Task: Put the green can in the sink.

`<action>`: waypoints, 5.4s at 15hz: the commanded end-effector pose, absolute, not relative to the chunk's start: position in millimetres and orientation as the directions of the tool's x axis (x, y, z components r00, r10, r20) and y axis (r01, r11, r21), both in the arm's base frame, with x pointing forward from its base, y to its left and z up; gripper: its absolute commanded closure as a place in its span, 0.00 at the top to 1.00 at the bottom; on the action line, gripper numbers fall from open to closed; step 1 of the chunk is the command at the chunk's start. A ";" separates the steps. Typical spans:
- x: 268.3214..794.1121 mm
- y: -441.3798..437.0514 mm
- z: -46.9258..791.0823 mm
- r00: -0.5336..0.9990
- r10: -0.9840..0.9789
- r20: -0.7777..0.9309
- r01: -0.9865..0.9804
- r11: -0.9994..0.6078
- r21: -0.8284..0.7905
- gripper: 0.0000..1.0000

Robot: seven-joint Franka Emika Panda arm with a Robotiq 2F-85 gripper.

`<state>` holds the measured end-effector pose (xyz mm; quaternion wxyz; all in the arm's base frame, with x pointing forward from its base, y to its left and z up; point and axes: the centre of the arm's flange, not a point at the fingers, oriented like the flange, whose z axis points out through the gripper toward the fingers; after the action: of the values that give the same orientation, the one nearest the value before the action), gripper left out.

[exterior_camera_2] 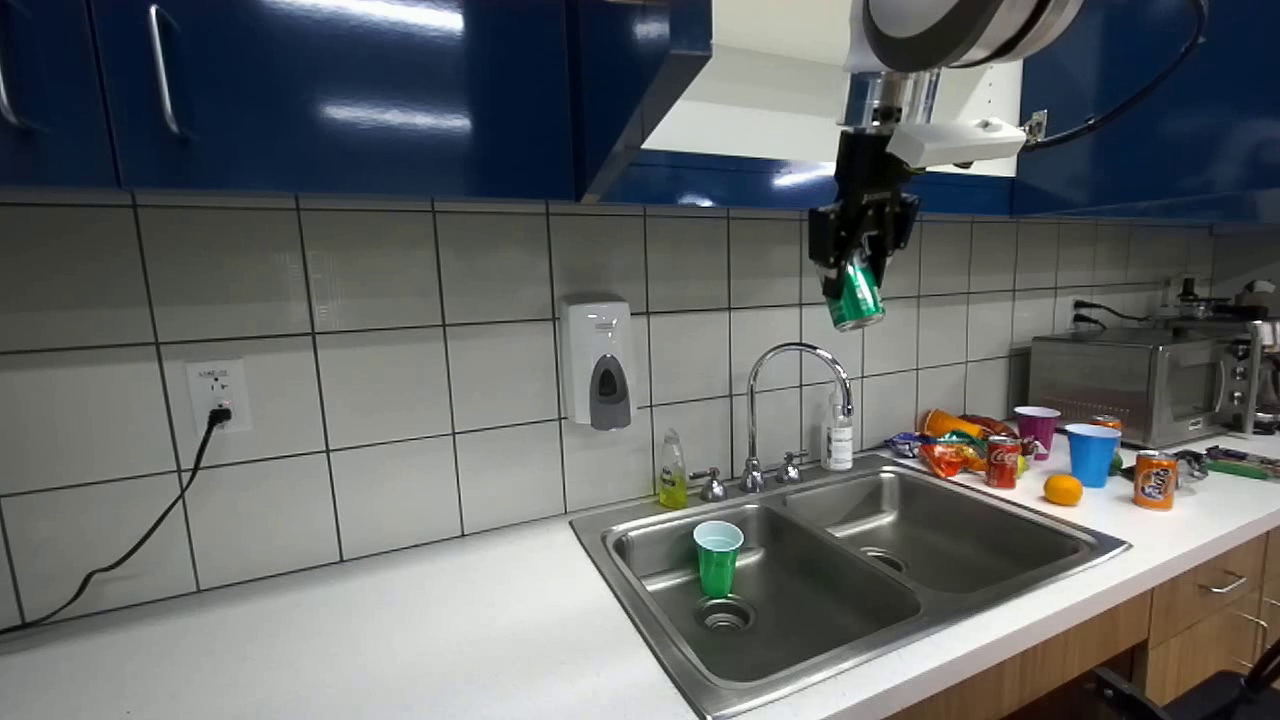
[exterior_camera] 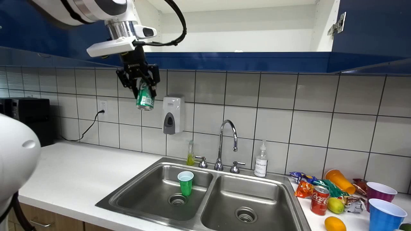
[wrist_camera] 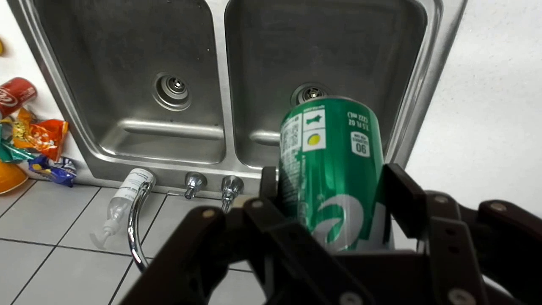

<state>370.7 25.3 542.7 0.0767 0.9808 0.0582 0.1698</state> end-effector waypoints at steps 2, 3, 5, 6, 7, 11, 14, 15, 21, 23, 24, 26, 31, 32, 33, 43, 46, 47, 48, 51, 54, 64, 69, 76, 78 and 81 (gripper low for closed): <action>358.4 5.4 500.6 0.940 0.126 0.316 0.078 -0.984 0.159 0.39; 358.9 2.9 490.9 0.946 0.119 0.302 0.074 -0.985 0.156 0.39; 360.7 -1.7 472.2 0.954 0.110 0.278 0.069 -0.986 0.153 0.39; 362.5 -3.0 463.3 0.957 0.108 0.268 0.069 -0.986 0.151 0.39; 365.8 -3.4 453.5 0.960 0.105 0.258 0.068 -0.986 0.151 0.39; 379.5 -3.4 418.3 0.960 0.120 0.253 0.082 -0.984 0.157 0.39; 390.8 -4.1 390.6 0.955 0.131 0.267 0.090 -0.983 0.160 0.39; 395.2 -4.0 381.1 0.952 0.136 0.272 0.094 -0.982 0.162 0.39; 415.3 -5.9 328.9 0.938 0.165 0.306 0.118 -0.979 0.165 0.39; 420.4 -7.3 311.7 0.936 0.169 0.310 0.124 -0.979 0.160 0.39; 422.5 -8.1 304.2 0.935 0.173 0.311 0.128 -0.979 0.160 0.39; 425.9 -9.0 290.0 0.934 0.185 0.307 0.141 -0.977 0.162 0.39; 417.7 -13.0 279.3 0.942 0.189 0.277 0.155 -0.978 0.141 0.64; 419.1 -13.2 277.6 0.943 0.189 0.275 0.155 -0.978 0.140 0.64; 420.2 -13.2 277.4 0.943 0.189 0.275 0.155 -0.978 0.141 0.64; 421.4 -13.3 278.4 0.942 0.190 0.278 0.155 -0.978 0.142 0.64; 421.4 -13.2 278.4 0.942 0.190 0.278 0.155 -0.978 0.142 0.64; 421.4 -13.2 278.4 0.942 0.190 0.278 0.155 -0.978 0.142 0.64; 421.4 -13.2 278.4 0.942 0.190 0.278 0.155 -0.978 0.142 0.64; 421.4 -13.2 278.4 0.942 0.190 0.278 0.155 -0.978 0.142 0.64; 421.4 -13.2 278.4 0.942 0.190 0.278 0.156 -0.978 0.142 0.64; 421.4 -13.2 278.4 0.942 0.190 0.278 0.156 -0.978 0.142 0.64; 421.4 -13.2 278.4 0.942 0.190 0.278 0.156 -0.978 0.142 0.64; 421.4 -13.2 278.4 0.942 0.190 0.278 0.156 -0.978 0.142 0.64; 423.8 -13.1 275.9 0.938 0.187 0.293 0.152 -0.979 0.139 0.39; 427.6 -13.5 268.2 0.930 0.191 0.313 0.156 -0.978 0.135 0.39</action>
<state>421.2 -13.2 273.5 0.0566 0.9838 0.0880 0.1459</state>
